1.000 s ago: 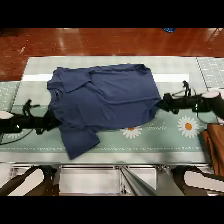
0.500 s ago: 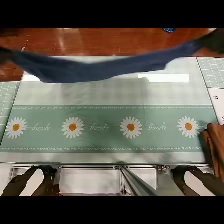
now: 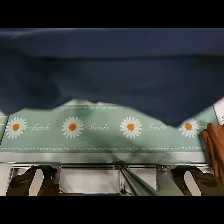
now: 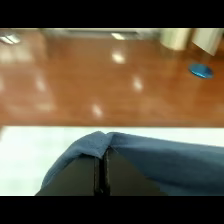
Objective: Fold the shirts.
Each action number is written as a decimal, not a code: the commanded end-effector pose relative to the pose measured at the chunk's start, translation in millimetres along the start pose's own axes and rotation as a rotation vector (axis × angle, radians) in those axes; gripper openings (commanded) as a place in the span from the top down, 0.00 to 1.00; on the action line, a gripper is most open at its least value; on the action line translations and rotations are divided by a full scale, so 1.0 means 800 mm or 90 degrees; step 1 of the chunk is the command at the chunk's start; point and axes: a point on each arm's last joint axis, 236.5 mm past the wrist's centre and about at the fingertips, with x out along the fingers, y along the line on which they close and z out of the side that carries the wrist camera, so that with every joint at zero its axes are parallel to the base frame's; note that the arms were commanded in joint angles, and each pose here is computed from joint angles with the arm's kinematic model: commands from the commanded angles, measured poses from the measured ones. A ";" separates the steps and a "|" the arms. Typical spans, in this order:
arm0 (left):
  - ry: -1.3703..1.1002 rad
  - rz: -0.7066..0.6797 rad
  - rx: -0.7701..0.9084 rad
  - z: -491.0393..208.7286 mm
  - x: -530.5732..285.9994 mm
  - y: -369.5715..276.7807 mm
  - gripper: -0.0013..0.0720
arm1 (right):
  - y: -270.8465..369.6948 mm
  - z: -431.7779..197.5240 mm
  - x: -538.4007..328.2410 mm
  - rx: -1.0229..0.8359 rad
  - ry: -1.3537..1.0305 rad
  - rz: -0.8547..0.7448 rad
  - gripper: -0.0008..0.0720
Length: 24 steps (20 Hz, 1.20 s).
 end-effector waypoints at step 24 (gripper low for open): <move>0.511 -0.025 -0.211 -0.335 0.352 0.045 0.96 | -0.132 -0.317 0.343 0.210 0.400 -0.001 0.96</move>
